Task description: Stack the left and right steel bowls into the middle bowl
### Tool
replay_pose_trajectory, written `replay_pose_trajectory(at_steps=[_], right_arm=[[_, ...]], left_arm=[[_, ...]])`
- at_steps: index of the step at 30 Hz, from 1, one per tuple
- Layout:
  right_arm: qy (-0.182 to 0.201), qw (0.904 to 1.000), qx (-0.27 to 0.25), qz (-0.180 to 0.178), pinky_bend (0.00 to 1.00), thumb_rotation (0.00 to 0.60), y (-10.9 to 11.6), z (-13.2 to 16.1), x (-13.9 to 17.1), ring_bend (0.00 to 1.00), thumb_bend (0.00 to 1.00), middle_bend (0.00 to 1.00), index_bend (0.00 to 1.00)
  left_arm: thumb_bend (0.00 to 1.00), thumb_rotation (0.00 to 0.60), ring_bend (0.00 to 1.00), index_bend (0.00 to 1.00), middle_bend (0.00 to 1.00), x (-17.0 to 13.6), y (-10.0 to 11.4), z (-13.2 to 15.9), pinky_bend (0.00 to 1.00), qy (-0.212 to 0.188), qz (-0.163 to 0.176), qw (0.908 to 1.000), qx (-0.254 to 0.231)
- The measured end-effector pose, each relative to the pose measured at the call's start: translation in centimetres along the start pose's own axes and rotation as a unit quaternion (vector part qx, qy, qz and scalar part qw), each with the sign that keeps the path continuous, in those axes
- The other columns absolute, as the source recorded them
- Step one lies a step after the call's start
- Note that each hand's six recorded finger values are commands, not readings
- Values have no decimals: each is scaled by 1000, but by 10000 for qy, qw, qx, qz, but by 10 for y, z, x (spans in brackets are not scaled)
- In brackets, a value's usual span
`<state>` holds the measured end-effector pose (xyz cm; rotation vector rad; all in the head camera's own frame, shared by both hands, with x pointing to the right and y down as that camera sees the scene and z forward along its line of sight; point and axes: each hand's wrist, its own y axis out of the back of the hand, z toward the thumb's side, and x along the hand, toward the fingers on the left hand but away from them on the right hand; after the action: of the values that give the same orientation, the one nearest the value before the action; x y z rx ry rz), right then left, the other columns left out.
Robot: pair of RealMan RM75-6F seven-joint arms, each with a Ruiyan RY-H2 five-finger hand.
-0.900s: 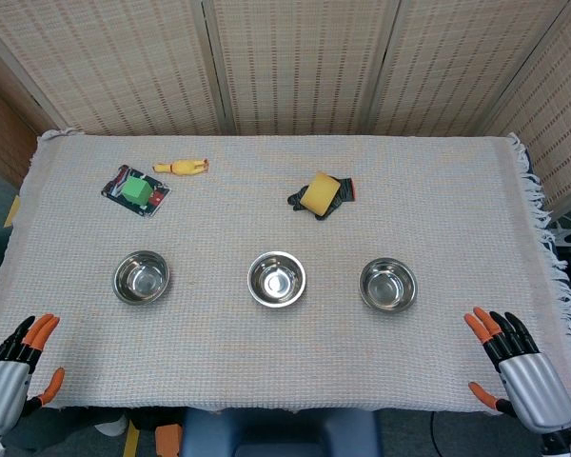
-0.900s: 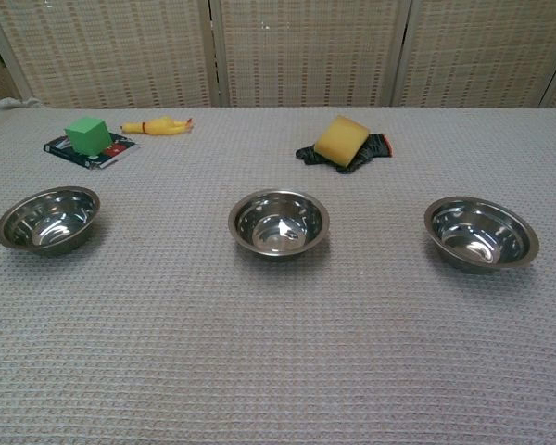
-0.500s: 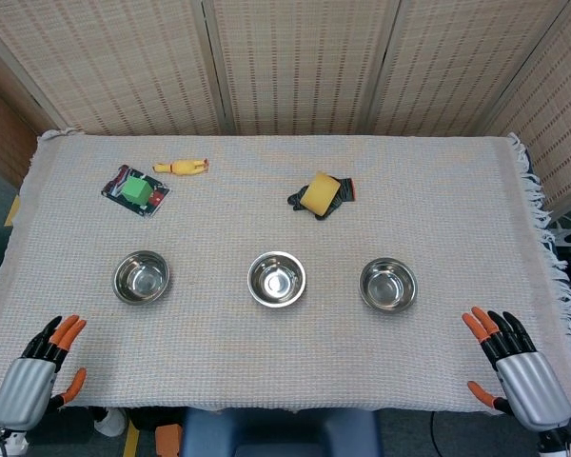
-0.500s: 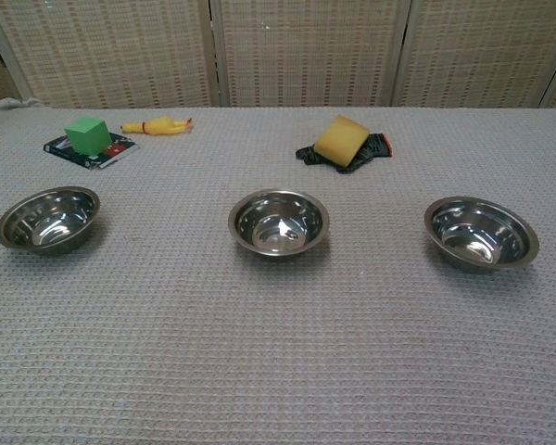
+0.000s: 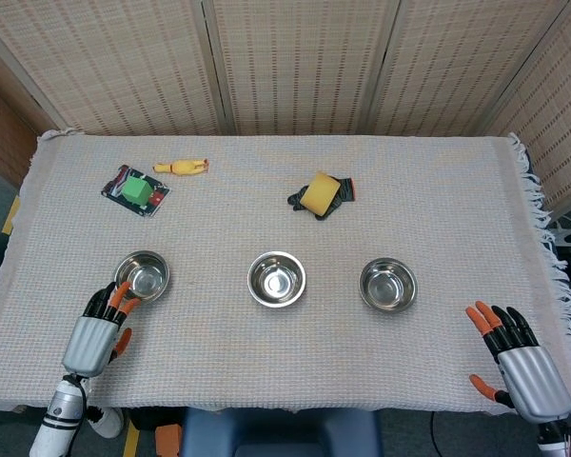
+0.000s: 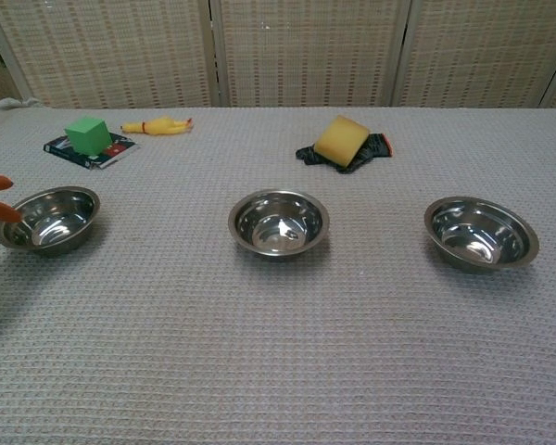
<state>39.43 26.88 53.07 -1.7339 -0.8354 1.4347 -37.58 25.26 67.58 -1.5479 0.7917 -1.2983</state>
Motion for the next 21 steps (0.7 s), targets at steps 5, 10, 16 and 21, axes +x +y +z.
replay_pose_trajectory(at_steps=[5, 10, 16, 21], right_arm=[[-62, 10000, 6, 18, 0, 600, 0, -3, -1, 0, 88, 0, 0], [-119, 9999, 32, 10, 0, 600, 0, -4, -2, 0, 87, 0, 0], [-154, 9998, 75, 36, 0, 600, -2, -5, -3, 0, 87, 0, 0], [-162, 9998, 103, 110, 0, 600, -6, -4, -5, 0, 87, 0, 0]], left_arm=[[414, 600, 0, 242, 21, 27, -15, -2, 141, 72, -87, 9998, 149], [414, 600, 0, 248, 23, 38, -30, -10, 141, 187, -289, 9990, 279], [416, 600, 1, 478, 106, 47, -41, -21, 142, 306, -345, 9983, 357], [521, 600, 46, 697, 198, 52, -44, -26, 148, 327, -197, 9986, 377]])
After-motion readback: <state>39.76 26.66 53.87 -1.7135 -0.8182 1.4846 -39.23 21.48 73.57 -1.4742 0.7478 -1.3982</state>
